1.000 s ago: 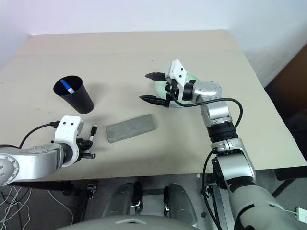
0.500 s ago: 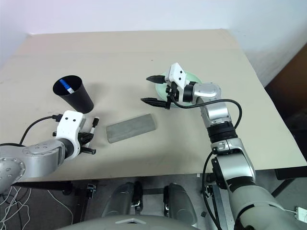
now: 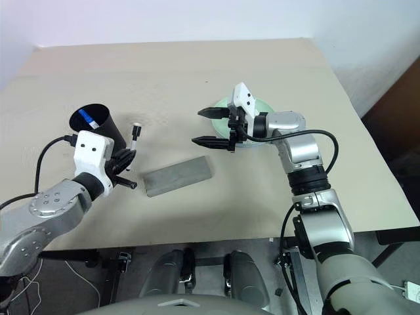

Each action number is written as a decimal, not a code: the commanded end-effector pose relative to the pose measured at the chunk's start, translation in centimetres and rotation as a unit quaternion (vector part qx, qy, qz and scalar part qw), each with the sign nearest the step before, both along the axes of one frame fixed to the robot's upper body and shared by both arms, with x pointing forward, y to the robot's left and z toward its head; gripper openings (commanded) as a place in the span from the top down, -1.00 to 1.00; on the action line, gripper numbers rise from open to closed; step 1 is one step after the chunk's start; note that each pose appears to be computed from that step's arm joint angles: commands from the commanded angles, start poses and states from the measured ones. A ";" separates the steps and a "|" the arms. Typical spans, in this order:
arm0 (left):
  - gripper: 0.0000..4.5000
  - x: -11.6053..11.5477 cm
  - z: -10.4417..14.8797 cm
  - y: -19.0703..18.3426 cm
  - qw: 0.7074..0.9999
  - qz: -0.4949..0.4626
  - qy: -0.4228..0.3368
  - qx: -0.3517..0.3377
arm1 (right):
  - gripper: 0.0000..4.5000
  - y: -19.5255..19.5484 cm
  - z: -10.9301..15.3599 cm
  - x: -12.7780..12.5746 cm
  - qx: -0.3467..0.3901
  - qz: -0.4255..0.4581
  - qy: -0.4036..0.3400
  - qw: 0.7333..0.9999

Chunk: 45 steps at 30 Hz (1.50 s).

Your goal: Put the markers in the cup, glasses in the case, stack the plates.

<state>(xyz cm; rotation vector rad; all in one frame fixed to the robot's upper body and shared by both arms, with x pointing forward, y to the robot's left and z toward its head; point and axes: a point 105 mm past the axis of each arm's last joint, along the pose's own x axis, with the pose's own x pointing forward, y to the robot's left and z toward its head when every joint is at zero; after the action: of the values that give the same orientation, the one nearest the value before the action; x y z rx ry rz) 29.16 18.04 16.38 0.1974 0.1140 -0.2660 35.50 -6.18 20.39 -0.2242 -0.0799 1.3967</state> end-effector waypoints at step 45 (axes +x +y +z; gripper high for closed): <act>0.99 2.1 11.8 6.9 0.945 0.045 -0.325 -0.009 | -0.88 0.1 1.1 -0.9 0.003 0.006 -0.042 0.999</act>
<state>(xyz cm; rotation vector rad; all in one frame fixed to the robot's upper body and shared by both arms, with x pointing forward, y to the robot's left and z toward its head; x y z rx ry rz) 31.90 24.64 27.17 0.2392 -0.4872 -0.1139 34.94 -6.05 20.67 -0.2483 -0.1113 1.3939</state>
